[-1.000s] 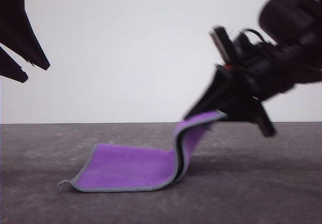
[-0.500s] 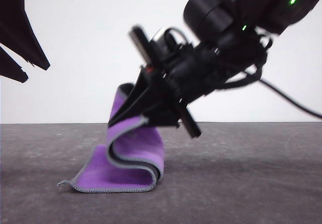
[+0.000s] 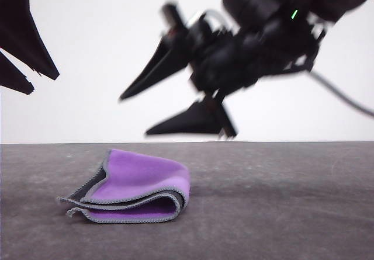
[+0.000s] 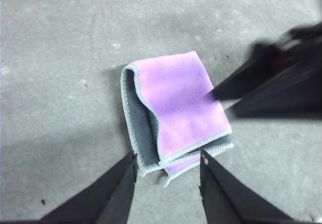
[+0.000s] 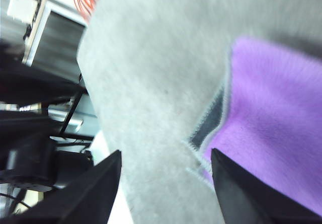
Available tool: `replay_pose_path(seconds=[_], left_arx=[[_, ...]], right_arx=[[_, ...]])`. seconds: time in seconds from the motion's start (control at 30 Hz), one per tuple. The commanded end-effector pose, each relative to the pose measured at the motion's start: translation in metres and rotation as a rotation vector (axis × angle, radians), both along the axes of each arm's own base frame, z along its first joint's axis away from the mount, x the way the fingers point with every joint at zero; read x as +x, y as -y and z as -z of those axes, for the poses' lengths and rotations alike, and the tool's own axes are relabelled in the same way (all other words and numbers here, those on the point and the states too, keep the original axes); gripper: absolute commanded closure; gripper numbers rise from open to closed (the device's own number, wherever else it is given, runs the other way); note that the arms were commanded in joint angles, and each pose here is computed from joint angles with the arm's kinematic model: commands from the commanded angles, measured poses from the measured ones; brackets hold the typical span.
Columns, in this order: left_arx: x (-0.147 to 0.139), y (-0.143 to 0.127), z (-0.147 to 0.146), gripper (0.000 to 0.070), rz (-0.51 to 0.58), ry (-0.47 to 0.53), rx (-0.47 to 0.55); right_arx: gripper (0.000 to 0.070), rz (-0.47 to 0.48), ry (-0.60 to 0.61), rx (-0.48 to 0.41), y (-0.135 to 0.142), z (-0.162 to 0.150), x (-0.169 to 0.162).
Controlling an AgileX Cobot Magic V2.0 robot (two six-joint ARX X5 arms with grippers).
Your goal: Fold clothes
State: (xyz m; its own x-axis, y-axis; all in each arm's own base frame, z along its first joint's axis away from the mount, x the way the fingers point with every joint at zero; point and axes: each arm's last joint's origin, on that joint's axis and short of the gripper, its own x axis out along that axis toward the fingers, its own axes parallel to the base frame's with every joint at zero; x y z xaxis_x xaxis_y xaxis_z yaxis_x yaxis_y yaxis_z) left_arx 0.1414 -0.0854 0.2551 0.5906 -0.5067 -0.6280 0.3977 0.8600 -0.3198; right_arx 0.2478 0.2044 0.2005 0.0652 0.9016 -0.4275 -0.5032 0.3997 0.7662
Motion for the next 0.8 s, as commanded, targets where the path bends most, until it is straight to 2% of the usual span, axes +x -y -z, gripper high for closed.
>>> replay_pose_path(seconds=[0.0,0.17,0.27,0.5,0.77], left_arx=[[0.001,0.001,-0.002,0.0468,0.01,0.02,0.003],[0.002,0.002,-0.003,0.0468,0.003,0.031,-0.013],[0.002,0.002,-0.003,0.0468,0.0,0.029,-0.017],[0.003,0.002,-0.003,0.0468,-0.027,0.024,-0.026],[0.004,0.002,-0.005,0.0467,-0.039,0.045,-0.029]], right_arx=[[0.0341,-0.011,0.106,-0.048,0.004,-0.011,-0.003],[0.0342,0.109,0.324,-0.321,0.041,-0.039,-0.023],[0.0342,0.178,0.408,-0.411,0.064,-0.051,-0.036],[0.0342,0.321,0.487,-0.398,0.11,-0.048,-0.068],[0.0341,0.408,0.528,-0.333,0.128,-0.017,-0.094]])
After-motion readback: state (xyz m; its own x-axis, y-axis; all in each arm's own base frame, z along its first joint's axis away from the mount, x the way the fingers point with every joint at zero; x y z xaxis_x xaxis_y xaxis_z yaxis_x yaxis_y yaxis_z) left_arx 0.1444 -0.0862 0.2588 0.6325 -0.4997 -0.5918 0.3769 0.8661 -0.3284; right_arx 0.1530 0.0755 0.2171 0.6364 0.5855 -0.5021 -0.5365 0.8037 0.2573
